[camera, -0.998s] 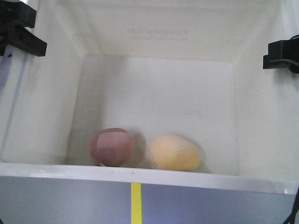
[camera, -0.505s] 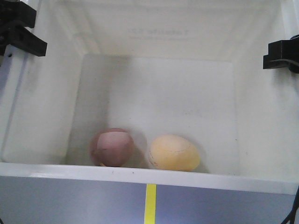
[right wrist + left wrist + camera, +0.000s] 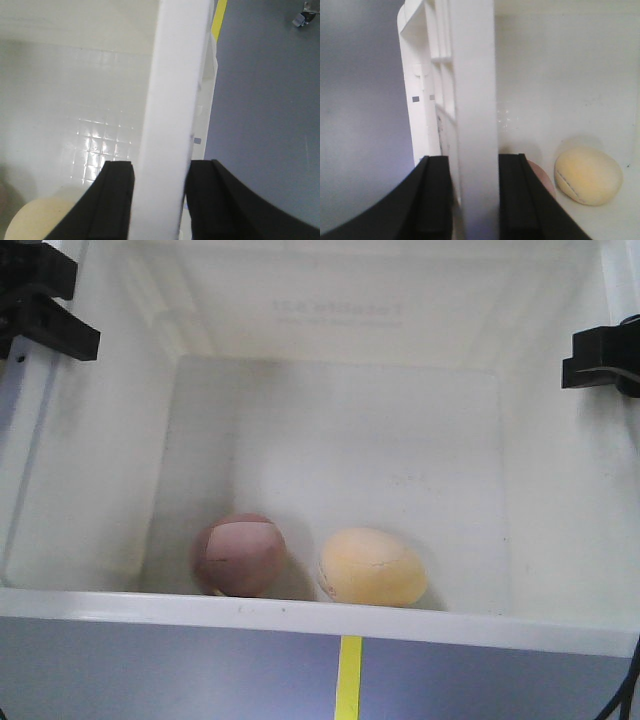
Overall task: Place moving items into box and shelve
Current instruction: 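Hold the tote by its rims with both grippers during driving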
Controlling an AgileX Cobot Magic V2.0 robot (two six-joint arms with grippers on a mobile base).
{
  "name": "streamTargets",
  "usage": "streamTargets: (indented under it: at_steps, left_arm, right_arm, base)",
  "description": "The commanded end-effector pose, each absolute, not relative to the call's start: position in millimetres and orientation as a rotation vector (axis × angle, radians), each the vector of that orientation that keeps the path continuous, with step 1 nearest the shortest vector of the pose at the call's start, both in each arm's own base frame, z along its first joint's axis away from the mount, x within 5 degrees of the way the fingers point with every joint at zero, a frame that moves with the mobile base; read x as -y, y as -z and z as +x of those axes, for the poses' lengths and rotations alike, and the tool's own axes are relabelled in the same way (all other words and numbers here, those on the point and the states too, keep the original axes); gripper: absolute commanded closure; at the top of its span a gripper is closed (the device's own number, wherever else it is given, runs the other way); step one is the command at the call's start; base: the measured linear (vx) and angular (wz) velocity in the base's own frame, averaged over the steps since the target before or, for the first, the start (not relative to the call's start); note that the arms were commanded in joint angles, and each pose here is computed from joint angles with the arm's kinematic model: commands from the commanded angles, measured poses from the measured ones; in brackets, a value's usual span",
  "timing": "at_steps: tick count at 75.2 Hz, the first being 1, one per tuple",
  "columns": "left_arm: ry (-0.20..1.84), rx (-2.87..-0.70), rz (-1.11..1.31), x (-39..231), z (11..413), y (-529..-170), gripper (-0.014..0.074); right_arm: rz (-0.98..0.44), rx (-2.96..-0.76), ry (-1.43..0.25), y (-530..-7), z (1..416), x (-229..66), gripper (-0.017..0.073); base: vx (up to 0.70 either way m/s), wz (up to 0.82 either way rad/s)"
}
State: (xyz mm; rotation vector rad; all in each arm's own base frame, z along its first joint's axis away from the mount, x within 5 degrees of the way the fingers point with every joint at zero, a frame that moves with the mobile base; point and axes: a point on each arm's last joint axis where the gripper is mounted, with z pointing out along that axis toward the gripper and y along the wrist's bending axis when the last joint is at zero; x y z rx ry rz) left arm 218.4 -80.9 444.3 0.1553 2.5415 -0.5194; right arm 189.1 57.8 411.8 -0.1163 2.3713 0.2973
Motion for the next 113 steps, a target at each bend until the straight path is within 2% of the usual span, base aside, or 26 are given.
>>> streamTargets:
  at_steps: [1, 113]
  left_arm:
    - [0.68, -2.383, 0.144, 86.2, 205.9, -472.0, 0.0596]
    - [0.681, -2.383, 0.143, 86.4, 206.1, -471.9, 0.0596]
  right_arm:
    - [-0.119, -2.178, -0.362, -437.6, 187.4, -59.5, 0.0565]
    - [-0.119, -2.178, -0.362, -437.7, 187.4, -59.5, 0.0565]
  base:
    - [0.54, 0.0]
    - [0.59, 0.02]
